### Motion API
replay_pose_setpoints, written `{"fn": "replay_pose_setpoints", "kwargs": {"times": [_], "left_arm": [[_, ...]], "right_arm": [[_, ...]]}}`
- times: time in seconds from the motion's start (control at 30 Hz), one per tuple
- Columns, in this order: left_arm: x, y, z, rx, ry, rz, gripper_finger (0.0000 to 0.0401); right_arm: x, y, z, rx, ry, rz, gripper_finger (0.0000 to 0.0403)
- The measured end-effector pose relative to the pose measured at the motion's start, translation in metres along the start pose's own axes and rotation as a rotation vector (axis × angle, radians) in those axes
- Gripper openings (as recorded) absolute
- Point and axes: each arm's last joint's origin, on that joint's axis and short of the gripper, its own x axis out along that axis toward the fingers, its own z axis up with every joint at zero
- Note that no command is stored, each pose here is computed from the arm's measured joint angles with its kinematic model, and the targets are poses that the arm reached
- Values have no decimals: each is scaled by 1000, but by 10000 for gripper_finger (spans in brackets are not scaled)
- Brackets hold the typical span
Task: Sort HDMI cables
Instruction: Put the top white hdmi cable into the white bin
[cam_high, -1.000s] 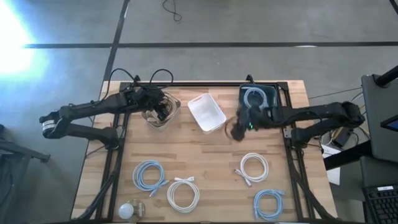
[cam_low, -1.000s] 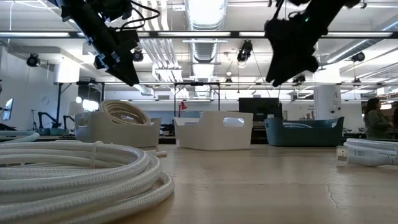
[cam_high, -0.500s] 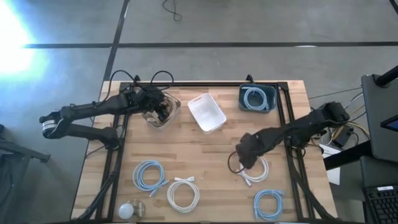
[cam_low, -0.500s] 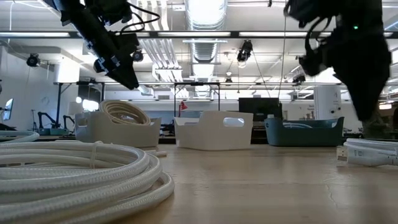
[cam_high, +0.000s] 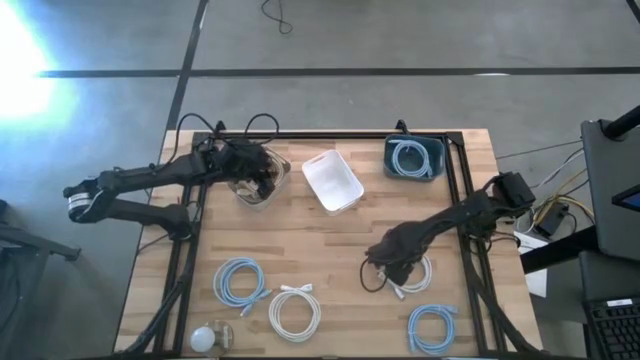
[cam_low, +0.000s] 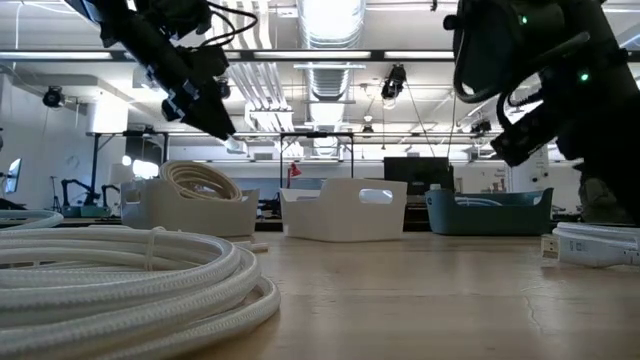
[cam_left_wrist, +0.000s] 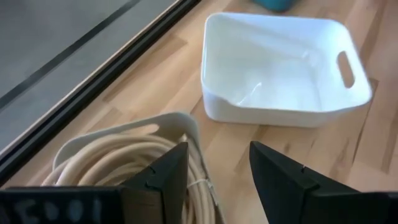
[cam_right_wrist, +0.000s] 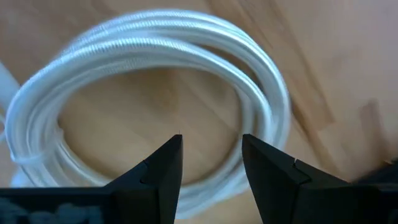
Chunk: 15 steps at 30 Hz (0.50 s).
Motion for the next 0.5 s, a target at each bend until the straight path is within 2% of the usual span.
{"fn": "replay_pose_setpoints", "kwargs": {"times": [0.13,0.2,0.5], "left_arm": [[0,-1,4,-3,-38,-6,177],[0,-1,4,-4,-43,-7,177],[0,-1,4,-17,-46,-12,177]], "right_arm": [[-11,-3,-1,-54,-69,-67,160],[-12,-5,1,-89,-100,-64,160],[14,-23,7,-62,-57,-101,160]]}}
